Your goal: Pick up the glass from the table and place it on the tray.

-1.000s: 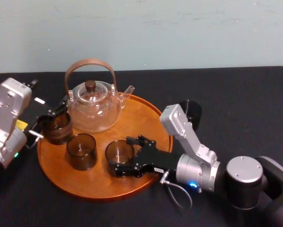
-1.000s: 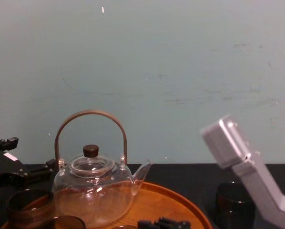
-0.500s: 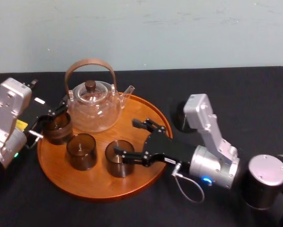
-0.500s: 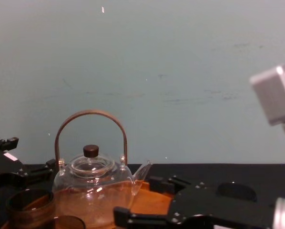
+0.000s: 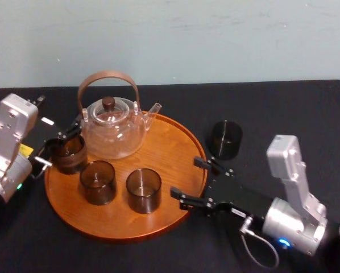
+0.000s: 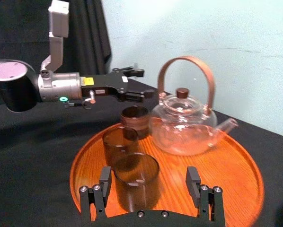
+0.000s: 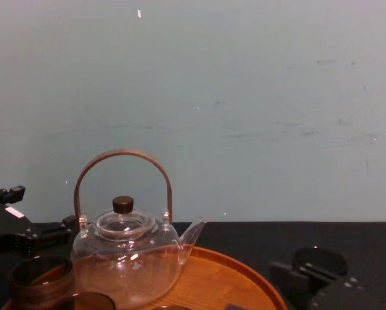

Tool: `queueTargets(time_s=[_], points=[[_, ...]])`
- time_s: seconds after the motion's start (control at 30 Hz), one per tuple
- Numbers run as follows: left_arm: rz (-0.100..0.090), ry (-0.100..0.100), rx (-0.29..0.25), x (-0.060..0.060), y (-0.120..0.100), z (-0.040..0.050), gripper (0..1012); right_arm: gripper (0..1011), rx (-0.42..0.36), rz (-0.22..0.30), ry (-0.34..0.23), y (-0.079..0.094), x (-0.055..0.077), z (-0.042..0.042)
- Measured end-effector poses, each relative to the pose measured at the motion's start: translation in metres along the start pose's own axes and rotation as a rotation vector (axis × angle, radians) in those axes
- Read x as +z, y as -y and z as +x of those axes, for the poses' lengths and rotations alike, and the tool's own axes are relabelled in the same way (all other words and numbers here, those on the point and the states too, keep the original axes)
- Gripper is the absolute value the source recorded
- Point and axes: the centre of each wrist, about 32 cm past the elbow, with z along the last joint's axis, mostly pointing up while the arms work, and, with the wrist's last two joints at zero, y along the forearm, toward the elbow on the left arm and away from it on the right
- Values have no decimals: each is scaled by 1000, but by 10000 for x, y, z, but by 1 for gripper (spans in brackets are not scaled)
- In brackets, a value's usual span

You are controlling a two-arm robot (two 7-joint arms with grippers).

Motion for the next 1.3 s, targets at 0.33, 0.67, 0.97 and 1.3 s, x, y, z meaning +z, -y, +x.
queueTargets(time_s=[0.33,0.67,0.97,1.3], points=[[0,0,0,0,0,0,1001,1002,-114,-1,-29,323,-69,46],[0,0,0,0,0,0,1002,1002,-224,-5,-69,461,-127,233],[0,0,0,0,0,0,1001,1002,-294,-15,-94,479,-133,463],[0,0,0,0,0,0,1001,1002,-329,-36,-115,424,-145,659]])
